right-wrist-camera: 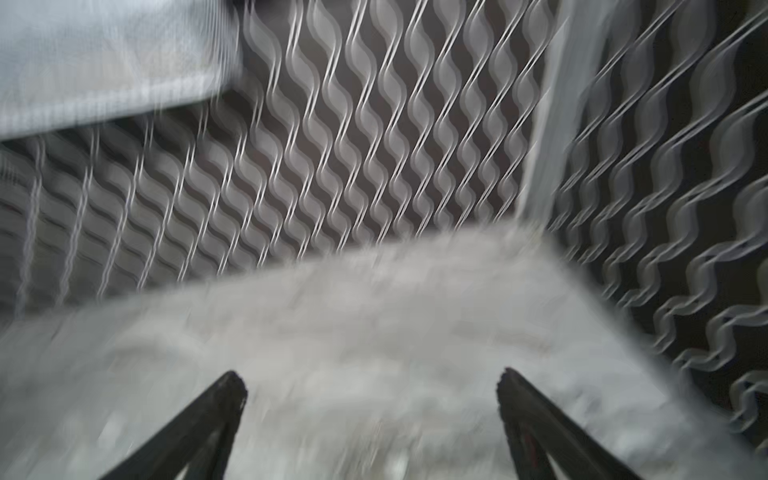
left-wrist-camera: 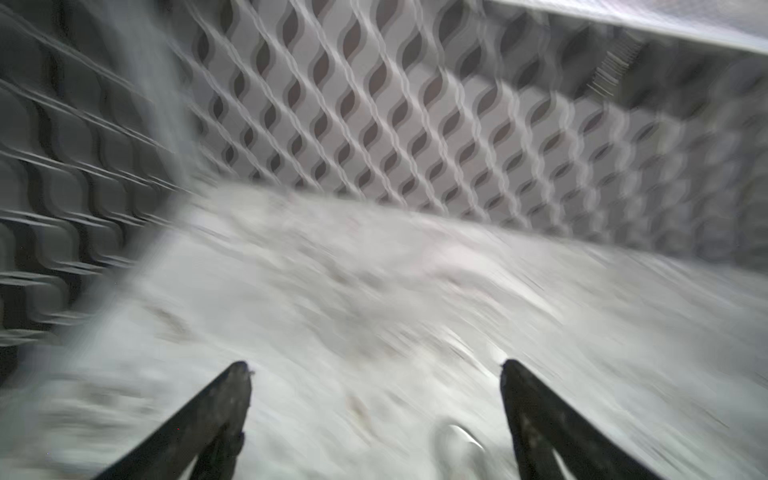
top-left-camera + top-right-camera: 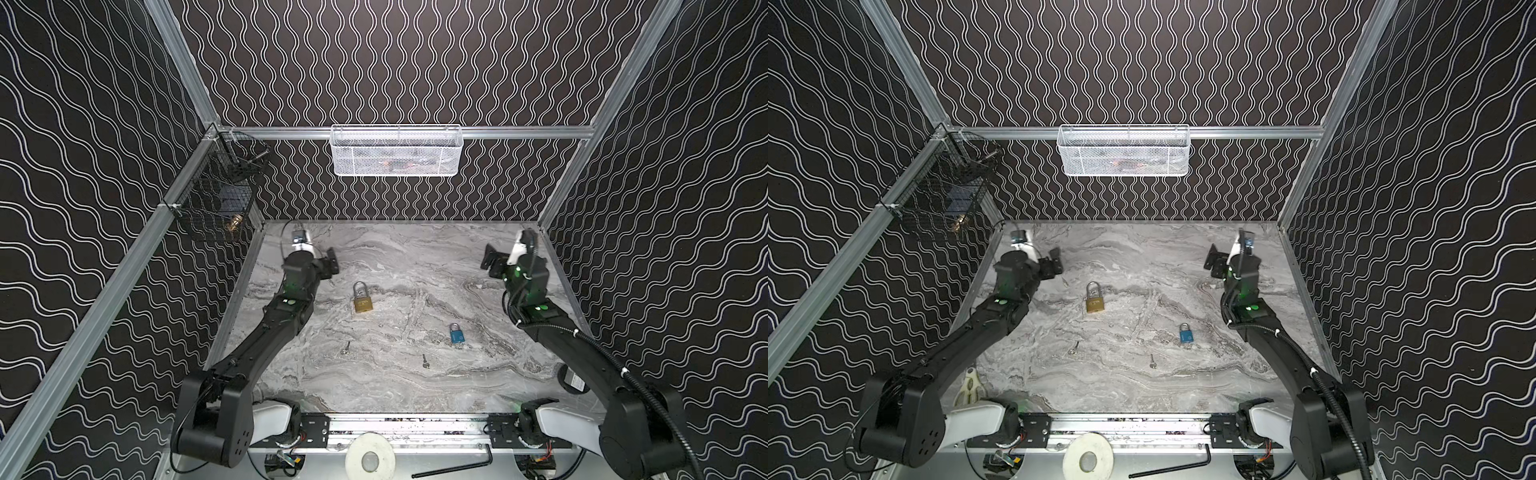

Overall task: Unlock with the key
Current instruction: 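Grasp the silver key with the right gripper while the left arm moves inward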

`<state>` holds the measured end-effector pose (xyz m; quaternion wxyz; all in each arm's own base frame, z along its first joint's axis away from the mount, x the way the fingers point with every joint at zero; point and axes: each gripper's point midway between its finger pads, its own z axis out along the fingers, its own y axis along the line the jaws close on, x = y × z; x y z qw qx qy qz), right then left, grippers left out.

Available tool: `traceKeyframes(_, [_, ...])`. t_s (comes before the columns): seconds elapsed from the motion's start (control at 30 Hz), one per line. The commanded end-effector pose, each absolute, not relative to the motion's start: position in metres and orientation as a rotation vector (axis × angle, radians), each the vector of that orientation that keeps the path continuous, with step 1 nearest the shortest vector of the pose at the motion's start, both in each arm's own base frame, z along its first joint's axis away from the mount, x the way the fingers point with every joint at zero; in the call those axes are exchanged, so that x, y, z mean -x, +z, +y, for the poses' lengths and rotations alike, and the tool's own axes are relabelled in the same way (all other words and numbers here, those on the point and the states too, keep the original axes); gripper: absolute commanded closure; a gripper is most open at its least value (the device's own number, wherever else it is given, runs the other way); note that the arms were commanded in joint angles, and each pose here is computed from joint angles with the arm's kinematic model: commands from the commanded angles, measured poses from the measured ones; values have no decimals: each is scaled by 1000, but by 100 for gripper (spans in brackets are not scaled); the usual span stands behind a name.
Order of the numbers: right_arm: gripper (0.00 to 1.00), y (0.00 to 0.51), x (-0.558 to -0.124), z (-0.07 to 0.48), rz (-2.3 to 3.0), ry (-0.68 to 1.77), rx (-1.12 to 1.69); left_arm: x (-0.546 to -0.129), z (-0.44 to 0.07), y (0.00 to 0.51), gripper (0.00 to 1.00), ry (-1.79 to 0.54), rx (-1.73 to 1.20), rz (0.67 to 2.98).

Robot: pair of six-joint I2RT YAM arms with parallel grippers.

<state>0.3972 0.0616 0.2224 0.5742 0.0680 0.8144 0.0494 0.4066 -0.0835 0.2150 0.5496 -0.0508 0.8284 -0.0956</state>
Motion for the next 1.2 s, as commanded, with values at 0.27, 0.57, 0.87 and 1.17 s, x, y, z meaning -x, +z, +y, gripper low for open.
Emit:
traceKeyframes(0.27, [34, 74, -256, 132, 2681, 333, -174, -229, -284, 156, 9, -1041, -334, 2505])
traceKeyframes(0.57, [42, 61, -238, 156, 2741, 235, -45, -209, -303, 145, 10, -1075, -372, 2531])
traceKeyframes(0.87, [46, 60, -176, 241, 2771, 425, 233, -182, -258, 134, 10, -915, -313, 2643])
traceKeyframes(1.17, [57, 41, -162, 254, 2798, 389, 324, -165, -227, 121, 10, -935, -189, 2661])
